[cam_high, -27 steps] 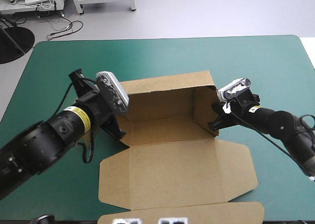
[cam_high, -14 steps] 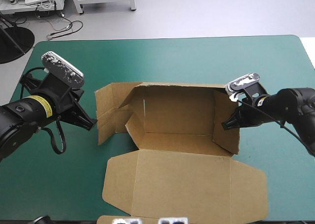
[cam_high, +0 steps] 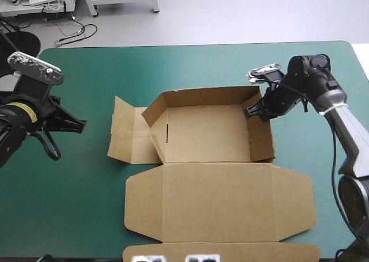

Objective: Fold the box

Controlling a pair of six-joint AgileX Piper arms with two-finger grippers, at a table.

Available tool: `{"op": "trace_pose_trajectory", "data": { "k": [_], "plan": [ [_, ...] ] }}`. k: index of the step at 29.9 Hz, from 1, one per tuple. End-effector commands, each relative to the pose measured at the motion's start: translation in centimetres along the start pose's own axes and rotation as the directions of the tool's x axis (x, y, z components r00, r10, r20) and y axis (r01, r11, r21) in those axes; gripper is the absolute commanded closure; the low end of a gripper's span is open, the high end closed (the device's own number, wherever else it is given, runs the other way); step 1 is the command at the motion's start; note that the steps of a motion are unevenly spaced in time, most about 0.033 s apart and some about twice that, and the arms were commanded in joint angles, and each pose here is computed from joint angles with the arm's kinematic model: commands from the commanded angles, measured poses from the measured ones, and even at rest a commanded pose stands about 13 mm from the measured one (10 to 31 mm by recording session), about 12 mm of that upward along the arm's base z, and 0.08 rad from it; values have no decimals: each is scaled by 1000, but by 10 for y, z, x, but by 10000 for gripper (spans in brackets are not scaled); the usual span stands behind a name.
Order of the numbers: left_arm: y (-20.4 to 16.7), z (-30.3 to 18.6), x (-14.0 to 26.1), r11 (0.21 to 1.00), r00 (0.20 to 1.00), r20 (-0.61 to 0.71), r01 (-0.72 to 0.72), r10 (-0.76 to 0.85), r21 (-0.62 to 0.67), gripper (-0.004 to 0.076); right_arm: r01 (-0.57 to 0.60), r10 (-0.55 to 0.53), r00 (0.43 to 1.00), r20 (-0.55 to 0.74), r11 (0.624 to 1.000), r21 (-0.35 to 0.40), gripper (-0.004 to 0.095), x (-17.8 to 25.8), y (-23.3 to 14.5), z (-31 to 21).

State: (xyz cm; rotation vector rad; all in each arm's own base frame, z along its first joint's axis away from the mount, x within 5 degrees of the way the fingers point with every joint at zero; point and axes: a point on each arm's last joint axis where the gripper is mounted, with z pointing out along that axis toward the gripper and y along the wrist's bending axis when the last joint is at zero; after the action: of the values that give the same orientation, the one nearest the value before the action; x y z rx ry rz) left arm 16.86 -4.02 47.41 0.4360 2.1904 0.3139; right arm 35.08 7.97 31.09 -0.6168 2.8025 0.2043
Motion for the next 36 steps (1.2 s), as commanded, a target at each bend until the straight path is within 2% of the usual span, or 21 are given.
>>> {"op": "trace_pose_trajectory", "data": {
  "k": [1,3,5,7,9,12,14,15,19,24,36],
  "plan": [
    [14,2,12,997,996,-73,47,-51,-64,710,18,-18,1000,15,1000,5,926,-10,-2,-3],
    [16,11,19,995,991,-116,55,-65,-87,710,20,-20,1000,-6,1000,-1,902,-13,-4,6],
    [16,20,26,994,985,-160,54,-70,-99,710,21,-21,1000,-23,1000,-2,827,-14,-6,13],
    [14,30,34,993,978,-198,47,-67,-104,710,30,-30,999,-27,999,-11,690,-15,-6,16],
    [12,37,38,994,975,-214,33,-54,-101,710,54,-54,998,-9,998,-34,479,-16,-3,13],
    [8,42,39,996,977,-206,32,-50,-88,710,37,-36,999,36,999,-31,170,-19,-1,-1],
    [8,42,38,996,980,-193,38,-53,-79,710,24,-23,997,73,1000,-19,64,-20,1,-15],
    [8,42,38,996,980,-193,38,-53,-79,710,26,-25,996,90,1000,-12,42,-18,2,-22],
    [8,42,38,996,980,-193,37,-52,-81,711,4,-6,990,144,1000,14,64,-11,6,-46],
    [8,42,38,996,980,-193,37,-52,-81,711,-12,10,985,173,1000,8,109,-6,10,-59],
    [7,42,38,996,980,-193,39,-53,-77,711,-75,72,996,-45,994,-79,301,-3,3,18]
  ]
}}
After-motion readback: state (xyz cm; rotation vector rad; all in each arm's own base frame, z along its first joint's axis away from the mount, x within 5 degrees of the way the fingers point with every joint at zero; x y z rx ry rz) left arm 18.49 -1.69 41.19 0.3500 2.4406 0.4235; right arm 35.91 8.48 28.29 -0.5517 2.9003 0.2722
